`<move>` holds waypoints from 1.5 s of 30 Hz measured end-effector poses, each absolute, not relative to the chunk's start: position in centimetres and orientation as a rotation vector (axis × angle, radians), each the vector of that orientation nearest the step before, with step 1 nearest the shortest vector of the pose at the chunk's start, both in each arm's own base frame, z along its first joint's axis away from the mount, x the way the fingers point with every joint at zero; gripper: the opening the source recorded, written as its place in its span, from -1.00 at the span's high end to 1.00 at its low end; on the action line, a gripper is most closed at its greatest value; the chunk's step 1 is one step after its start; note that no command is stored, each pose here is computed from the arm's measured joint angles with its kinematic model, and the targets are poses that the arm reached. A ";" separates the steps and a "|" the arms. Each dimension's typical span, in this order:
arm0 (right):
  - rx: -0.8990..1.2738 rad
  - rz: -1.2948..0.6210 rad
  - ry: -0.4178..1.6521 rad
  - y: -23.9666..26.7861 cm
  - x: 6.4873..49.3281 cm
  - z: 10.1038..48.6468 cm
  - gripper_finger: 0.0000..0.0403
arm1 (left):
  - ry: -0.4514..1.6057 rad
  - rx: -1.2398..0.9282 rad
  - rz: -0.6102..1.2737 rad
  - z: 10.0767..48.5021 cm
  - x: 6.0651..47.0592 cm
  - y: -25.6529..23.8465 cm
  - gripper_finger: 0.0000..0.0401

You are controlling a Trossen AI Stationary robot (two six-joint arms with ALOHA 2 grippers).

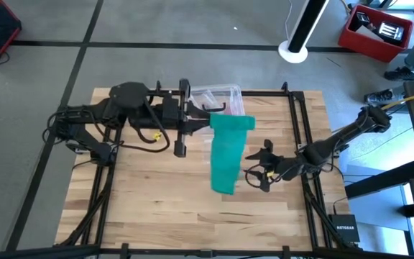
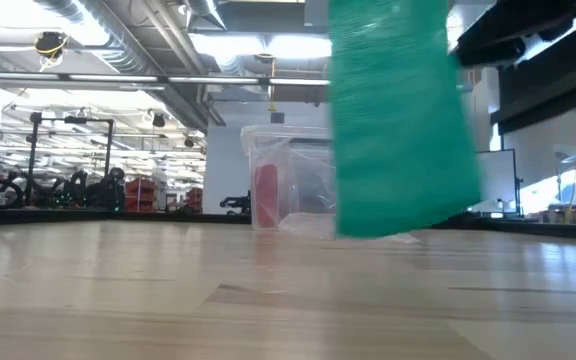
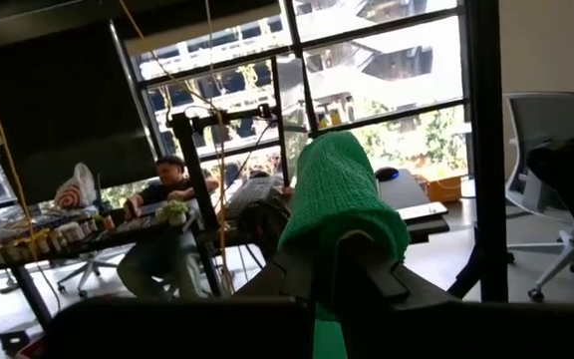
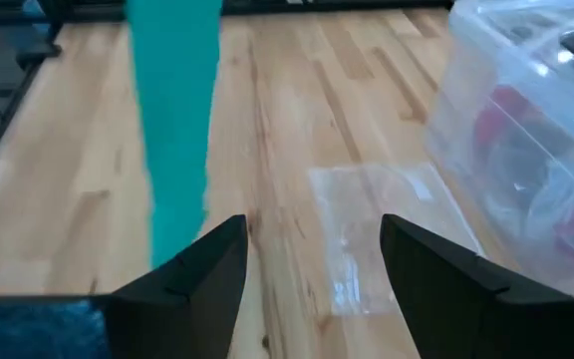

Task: Roll bandage
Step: Roll the green bandage

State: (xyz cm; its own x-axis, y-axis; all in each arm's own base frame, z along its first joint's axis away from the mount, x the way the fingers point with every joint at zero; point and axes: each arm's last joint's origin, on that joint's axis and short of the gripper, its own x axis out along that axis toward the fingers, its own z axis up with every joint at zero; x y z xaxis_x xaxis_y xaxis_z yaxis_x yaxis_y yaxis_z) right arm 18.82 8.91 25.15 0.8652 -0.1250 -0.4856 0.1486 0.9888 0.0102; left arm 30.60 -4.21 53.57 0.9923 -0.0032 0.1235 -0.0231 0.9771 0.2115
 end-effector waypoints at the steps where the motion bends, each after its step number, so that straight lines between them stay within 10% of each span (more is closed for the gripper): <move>1: 0.066 -0.139 0.496 8.9 18.7 25.7 -0.15 | -0.119 0.213 0.009 53.5 30.6 -4.2 0.92; 18: 0.035 -0.143 0.250 11.4 23.5 23.8 -0.12 | -0.118 0.246 0.037 53.5 30.7 -4.1 0.92; 27: -0.054 -0.227 0.306 11.6 24.9 21.5 0.92 | -0.214 0.225 0.048 54.5 30.4 -4.1 0.92; 36: -0.060 -0.216 0.397 11.8 25.2 19.5 0.97 | -0.435 0.248 0.078 58.1 26.8 -3.9 0.92; 45: -0.042 -0.206 0.324 11.9 25.4 21.7 0.66 | -0.072 0.299 0.020 54.0 29.3 -4.2 0.92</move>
